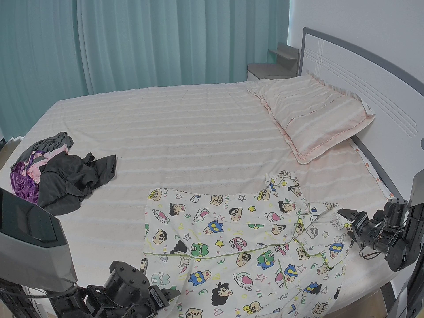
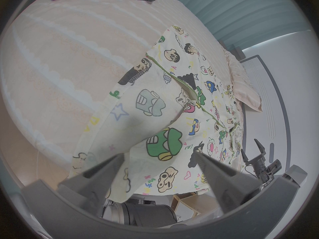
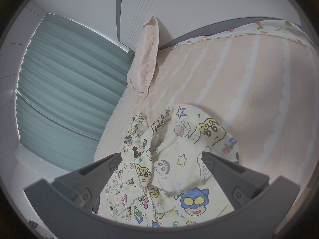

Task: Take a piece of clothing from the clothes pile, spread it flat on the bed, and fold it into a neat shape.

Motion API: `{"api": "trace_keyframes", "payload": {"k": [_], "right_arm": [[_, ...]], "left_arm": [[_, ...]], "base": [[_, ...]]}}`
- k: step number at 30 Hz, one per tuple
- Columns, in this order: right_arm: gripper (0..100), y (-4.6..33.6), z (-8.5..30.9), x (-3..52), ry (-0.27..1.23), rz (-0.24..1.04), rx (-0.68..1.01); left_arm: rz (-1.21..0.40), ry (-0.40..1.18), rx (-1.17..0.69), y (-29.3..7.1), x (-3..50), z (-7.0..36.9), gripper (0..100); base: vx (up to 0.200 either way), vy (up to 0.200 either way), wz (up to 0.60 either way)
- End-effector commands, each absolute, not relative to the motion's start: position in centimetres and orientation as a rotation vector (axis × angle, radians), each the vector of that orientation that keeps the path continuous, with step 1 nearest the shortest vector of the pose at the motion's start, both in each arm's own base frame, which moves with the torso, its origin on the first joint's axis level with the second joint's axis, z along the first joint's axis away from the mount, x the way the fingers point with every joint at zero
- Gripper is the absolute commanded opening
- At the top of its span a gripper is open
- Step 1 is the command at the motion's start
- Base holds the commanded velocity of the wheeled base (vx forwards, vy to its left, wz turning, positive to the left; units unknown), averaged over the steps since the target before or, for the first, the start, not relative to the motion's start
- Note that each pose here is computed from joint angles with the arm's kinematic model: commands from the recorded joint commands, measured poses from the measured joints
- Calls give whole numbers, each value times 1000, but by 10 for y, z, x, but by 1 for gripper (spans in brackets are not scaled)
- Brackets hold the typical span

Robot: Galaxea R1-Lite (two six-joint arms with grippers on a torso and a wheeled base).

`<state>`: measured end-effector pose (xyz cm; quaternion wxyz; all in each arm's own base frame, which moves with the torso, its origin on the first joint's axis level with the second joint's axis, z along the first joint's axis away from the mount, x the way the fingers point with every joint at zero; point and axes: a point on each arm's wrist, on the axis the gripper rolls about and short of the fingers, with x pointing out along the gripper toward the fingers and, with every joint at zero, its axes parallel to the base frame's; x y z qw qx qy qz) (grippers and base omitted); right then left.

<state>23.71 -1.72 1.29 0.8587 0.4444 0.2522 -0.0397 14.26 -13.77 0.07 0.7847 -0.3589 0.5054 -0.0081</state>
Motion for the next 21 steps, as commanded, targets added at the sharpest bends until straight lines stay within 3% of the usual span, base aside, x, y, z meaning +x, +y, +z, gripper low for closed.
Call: {"api": "trace_keyframes", "payload": {"k": [1, 12, 21], "right_arm": [[100, -17, 14, 238, 517, -77, 933], [100, -18, 14, 238, 513, -78, 933], [100, -18, 15, 237, 511, -79, 933]], "left_arm": [[-17, 1091, -773, -140, 144, -1, 0], [7, 1087, -782, -134, 144, 0, 0], [-46, 901, -713, -125, 150, 25, 0]], "base": [[0, 0, 0], [0, 0, 0], [0, 0, 0]]}}
